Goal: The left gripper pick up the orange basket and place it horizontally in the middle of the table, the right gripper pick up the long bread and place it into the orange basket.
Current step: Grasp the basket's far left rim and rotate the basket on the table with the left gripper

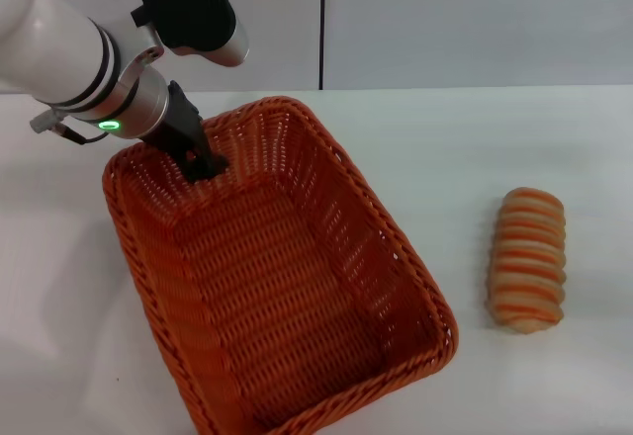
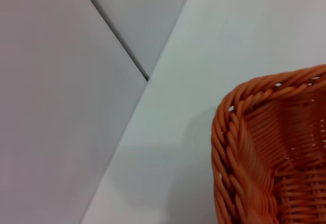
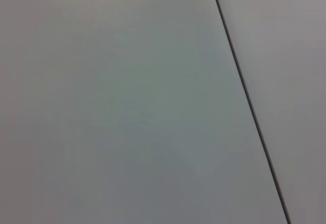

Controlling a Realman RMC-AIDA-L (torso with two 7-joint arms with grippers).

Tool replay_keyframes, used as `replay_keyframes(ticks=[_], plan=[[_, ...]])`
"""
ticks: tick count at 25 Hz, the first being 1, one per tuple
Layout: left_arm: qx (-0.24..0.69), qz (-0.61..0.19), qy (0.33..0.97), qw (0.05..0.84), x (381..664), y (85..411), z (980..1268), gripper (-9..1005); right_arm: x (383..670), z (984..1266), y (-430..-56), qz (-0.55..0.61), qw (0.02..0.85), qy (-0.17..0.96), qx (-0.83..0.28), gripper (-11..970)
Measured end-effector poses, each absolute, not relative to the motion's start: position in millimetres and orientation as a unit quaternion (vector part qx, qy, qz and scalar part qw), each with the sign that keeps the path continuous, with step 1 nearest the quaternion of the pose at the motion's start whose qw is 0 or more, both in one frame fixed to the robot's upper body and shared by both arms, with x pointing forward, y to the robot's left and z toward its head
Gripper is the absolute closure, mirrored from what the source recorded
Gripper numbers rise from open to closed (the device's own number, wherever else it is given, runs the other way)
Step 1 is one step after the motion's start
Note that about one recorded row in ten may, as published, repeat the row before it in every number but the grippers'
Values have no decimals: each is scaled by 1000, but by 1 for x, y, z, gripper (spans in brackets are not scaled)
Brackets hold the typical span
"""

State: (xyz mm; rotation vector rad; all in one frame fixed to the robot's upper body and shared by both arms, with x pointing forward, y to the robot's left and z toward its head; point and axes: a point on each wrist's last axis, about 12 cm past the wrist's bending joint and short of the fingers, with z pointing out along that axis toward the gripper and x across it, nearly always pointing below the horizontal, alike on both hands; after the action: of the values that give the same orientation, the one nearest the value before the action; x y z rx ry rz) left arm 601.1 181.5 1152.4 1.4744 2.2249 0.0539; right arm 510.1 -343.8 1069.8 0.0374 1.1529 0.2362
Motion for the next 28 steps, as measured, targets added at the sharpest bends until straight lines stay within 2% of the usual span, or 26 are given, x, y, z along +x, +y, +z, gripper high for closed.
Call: replay_keyframes(ticks=[5,9,10,18,22,28], plan=[[524,18,815,246,602,179,1159,627,507,1070,-346,108,835,540,22,298],[503,12,828,248,602,179,1159,659,507,1072,-351,102,837,537,26,298],[456,0,853,255,603,181,1160,667,508,1074,-354,100,839,534,29,298],[367,-23,890,268,600,183,1167,688,524,1091,-369,103,844,526,30,299],[293,-37,911,288,597,193,1176,702,538,1099,-376,106,840,532,31,299],[241,-39,929,279,593,210,1173,741,548,1104,-378,104,837,536,28,299]])
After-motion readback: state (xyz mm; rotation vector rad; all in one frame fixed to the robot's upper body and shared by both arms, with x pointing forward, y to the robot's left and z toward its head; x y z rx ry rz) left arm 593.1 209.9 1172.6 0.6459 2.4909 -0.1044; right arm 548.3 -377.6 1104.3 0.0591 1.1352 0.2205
